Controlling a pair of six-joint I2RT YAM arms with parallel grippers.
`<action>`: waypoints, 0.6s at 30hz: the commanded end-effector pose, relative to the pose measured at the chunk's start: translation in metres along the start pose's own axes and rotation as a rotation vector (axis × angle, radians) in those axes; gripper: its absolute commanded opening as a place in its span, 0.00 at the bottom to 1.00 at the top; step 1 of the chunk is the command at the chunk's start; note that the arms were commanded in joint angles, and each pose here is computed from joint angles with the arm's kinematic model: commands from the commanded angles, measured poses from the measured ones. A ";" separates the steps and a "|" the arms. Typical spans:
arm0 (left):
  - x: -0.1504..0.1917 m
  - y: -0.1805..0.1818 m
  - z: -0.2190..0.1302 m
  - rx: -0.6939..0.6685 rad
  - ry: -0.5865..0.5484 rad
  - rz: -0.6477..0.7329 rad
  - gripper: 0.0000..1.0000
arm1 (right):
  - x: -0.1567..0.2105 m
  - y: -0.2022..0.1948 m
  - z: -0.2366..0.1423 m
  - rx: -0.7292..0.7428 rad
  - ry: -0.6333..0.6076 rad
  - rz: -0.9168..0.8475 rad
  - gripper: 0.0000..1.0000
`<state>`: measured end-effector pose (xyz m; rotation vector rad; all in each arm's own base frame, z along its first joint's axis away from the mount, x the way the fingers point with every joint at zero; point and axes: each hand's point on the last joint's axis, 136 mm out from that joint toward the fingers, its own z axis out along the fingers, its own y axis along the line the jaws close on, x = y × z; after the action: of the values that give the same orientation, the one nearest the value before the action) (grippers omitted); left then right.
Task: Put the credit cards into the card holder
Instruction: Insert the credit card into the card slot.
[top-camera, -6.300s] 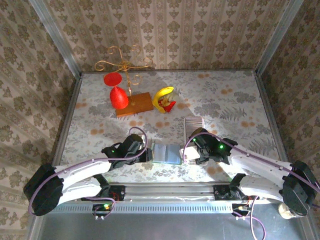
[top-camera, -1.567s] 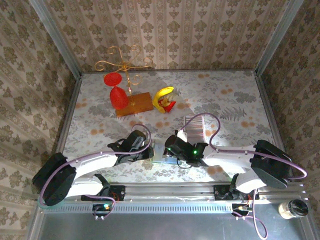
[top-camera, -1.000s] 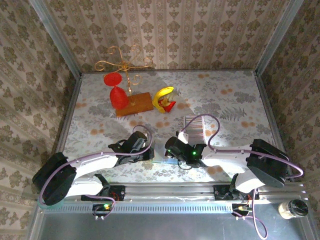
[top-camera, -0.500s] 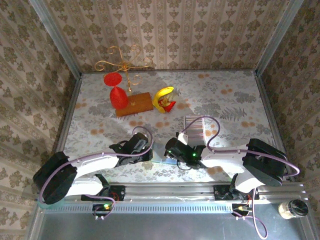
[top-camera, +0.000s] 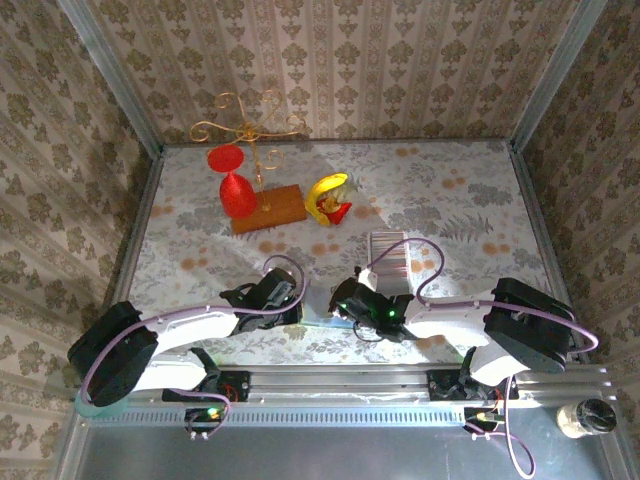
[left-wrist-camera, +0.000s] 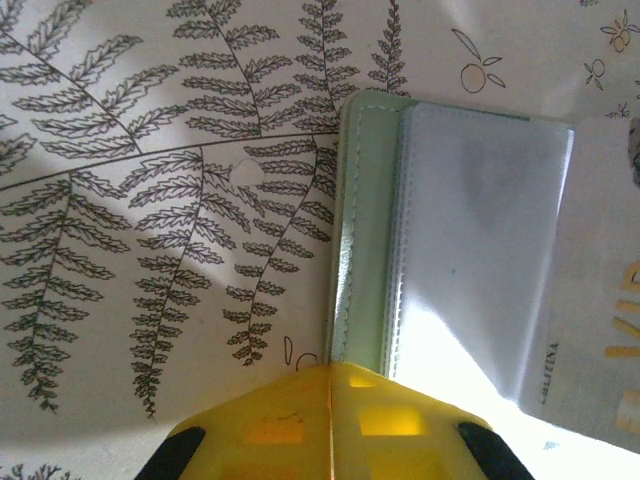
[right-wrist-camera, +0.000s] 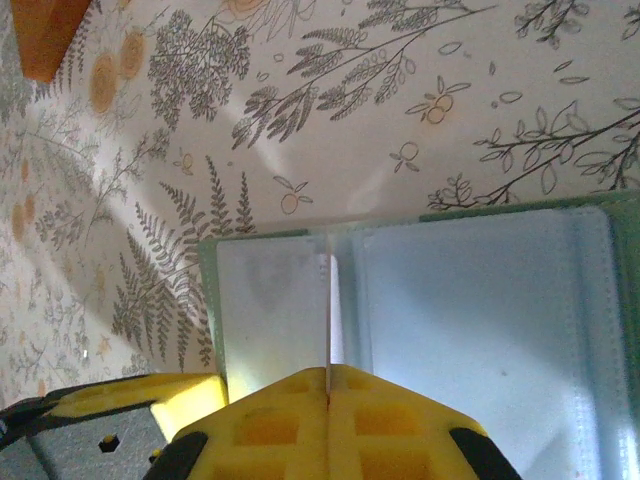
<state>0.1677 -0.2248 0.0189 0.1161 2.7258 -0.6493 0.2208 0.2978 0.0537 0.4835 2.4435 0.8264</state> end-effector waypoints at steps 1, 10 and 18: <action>0.017 0.011 0.004 -0.036 0.046 -0.003 0.07 | 0.003 0.006 -0.002 -0.036 0.011 0.027 0.00; 0.018 0.013 0.002 -0.044 0.038 -0.003 0.06 | 0.009 0.003 -0.002 -0.034 0.031 0.057 0.00; 0.018 0.013 0.001 -0.043 0.035 -0.006 0.06 | 0.019 -0.016 -0.001 0.029 0.073 0.052 0.00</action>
<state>0.1672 -0.2255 0.0194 0.1118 2.7103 -0.6443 0.2143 0.3008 0.0502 0.5320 2.4634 0.8766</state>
